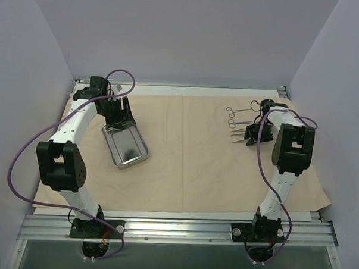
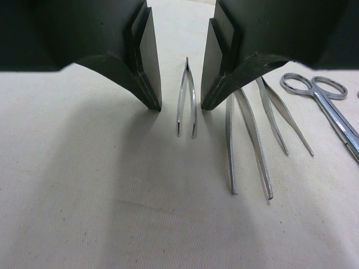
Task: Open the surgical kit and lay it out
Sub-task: Place the medical item in the surgical kit, then reset both arms
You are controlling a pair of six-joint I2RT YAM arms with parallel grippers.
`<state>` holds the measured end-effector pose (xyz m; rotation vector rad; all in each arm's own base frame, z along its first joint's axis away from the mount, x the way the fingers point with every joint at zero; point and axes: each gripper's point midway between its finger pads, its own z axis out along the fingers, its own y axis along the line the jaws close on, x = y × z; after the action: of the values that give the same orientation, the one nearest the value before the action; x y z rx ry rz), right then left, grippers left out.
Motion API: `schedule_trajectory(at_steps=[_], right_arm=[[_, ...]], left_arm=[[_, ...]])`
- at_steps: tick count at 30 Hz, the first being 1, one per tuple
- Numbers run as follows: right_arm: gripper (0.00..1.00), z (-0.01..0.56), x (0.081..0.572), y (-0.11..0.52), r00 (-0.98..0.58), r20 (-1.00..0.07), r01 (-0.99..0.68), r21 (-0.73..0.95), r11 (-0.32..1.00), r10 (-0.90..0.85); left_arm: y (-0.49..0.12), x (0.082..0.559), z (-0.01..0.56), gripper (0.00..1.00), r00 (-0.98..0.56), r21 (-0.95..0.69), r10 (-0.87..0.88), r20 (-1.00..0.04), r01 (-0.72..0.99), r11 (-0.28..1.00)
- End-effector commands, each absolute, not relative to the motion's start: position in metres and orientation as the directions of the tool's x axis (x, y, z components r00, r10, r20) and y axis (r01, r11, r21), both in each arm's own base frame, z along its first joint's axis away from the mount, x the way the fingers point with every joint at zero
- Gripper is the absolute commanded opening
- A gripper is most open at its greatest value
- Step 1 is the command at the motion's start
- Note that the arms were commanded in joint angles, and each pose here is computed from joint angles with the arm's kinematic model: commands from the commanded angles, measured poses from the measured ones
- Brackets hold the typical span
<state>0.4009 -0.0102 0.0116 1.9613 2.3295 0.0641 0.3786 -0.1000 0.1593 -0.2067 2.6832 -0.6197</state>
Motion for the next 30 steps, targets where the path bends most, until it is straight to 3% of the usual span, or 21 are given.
schedule_trajectory(at_steps=[1,7,14,17,19,23,27,30], right_arm=[[0.35,0.024,0.391,-0.018,-0.173,-0.081,0.983,0.055,0.178,0.982],[0.40,0.049,0.396,-0.019,-0.199,-0.108,0.971,0.112,0.211,0.974],[0.49,0.093,0.406,-0.011,-0.328,-0.196,0.906,0.210,0.367,0.924],[0.63,0.111,0.407,0.001,-0.441,-0.257,0.832,0.241,0.499,0.860],[0.81,0.125,0.407,0.003,-0.505,-0.352,0.772,0.225,0.595,0.788],[0.97,0.139,0.410,0.038,-0.634,-0.459,0.589,0.234,0.774,0.622],[1.00,0.119,0.388,0.064,-0.711,-0.505,0.453,0.205,0.868,0.490],[1.00,0.136,0.381,0.096,-0.669,-0.599,0.324,0.299,0.898,0.441]], left_arm=[[-0.101,0.383,0.179,0.71,-0.900,-0.471,-0.226,-0.374,-0.026,0.882],[-0.099,0.380,0.185,0.71,-0.892,-0.464,-0.226,-0.391,-0.021,0.886],[-0.111,0.371,0.191,0.76,-0.888,-0.535,-0.258,-0.380,-0.016,0.844],[-0.115,0.364,0.192,0.79,-0.888,-0.564,-0.276,-0.368,-0.022,0.825],[-0.115,0.357,0.192,0.81,-0.884,-0.566,-0.287,-0.368,-0.032,0.824],[-0.115,0.348,0.191,0.84,-0.868,-0.582,-0.314,-0.384,-0.036,0.813],[-0.120,0.332,0.184,0.85,-0.856,-0.627,-0.363,-0.367,-0.060,0.777],[-0.129,0.327,0.184,0.86,-0.813,-0.690,-0.419,-0.405,-0.029,0.723]])
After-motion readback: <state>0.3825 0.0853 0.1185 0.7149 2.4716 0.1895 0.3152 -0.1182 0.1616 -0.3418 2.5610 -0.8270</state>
